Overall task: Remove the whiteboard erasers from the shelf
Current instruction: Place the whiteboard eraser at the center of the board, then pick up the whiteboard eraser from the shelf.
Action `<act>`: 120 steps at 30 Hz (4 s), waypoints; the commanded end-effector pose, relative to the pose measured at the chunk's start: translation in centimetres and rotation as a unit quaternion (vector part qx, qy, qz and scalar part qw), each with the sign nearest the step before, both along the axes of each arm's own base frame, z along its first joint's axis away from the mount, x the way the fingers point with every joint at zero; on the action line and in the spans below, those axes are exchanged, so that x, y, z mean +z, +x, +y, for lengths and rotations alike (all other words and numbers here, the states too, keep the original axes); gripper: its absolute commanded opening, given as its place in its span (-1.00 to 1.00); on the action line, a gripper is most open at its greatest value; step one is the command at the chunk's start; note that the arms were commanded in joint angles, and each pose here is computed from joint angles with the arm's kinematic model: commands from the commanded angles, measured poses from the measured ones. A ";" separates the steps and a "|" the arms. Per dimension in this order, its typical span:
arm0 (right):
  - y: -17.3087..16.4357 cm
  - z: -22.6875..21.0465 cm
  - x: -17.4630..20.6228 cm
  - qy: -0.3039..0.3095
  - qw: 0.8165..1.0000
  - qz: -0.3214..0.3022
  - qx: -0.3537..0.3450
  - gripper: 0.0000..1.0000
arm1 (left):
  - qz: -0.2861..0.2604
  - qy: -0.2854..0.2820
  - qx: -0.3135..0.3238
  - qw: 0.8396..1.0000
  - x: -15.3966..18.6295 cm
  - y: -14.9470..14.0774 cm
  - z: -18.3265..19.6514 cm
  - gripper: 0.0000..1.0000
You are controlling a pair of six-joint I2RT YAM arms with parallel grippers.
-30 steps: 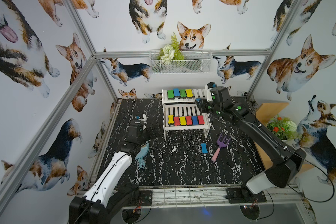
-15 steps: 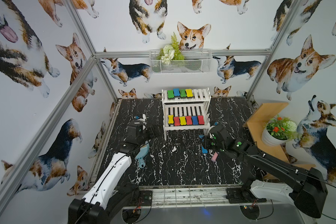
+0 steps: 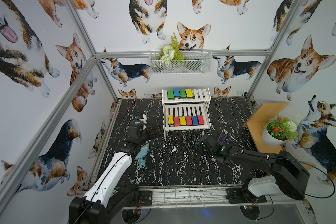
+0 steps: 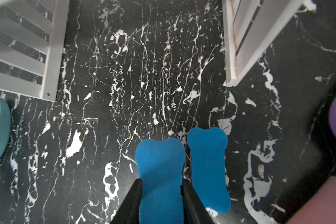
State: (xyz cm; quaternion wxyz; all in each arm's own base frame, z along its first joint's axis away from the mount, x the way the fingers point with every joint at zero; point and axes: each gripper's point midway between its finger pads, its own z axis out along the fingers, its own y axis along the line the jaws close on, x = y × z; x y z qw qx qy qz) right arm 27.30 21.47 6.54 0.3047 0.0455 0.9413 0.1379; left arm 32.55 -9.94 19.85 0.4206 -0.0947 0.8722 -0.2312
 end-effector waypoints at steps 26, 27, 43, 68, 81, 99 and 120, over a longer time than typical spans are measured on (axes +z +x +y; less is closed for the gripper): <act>1.7 1.4 -1.8 -0.020 0.999 -0.017 -0.036 0.01 | -0.001 -0.001 -0.004 1.000 0.0 0.2 -0.2 0.99; 1.6 1.4 -1.5 -0.018 0.999 -0.019 -0.035 0.02 | -0.001 -0.001 -0.005 1.000 0.0 0.2 -0.2 0.99; -0.2 1.6 8.7 0.060 0.994 -0.083 0.023 0.08 | -0.001 -0.013 -0.011 1.000 0.1 0.2 -0.6 0.99; 8.4 0.9 27.8 0.023 0.975 -0.210 0.067 0.16 | 0.001 -0.014 -0.024 1.000 0.0 0.2 -1.1 0.99; 19.1 3.1 29.6 0.008 0.975 -0.214 0.064 0.15 | 0.000 -0.009 -0.023 1.000 -0.1 0.0 -0.9 0.99; 23.6 3.2 25.1 -0.029 0.984 -0.169 0.045 -0.02 | -0.006 0.001 -0.016 1.000 0.3 0.0 -0.5 0.99; 22.4 1.0 29.5 -0.020 0.978 -0.204 0.042 0.19 | -0.008 -0.004 -0.016 1.000 0.4 0.0 -0.5 0.99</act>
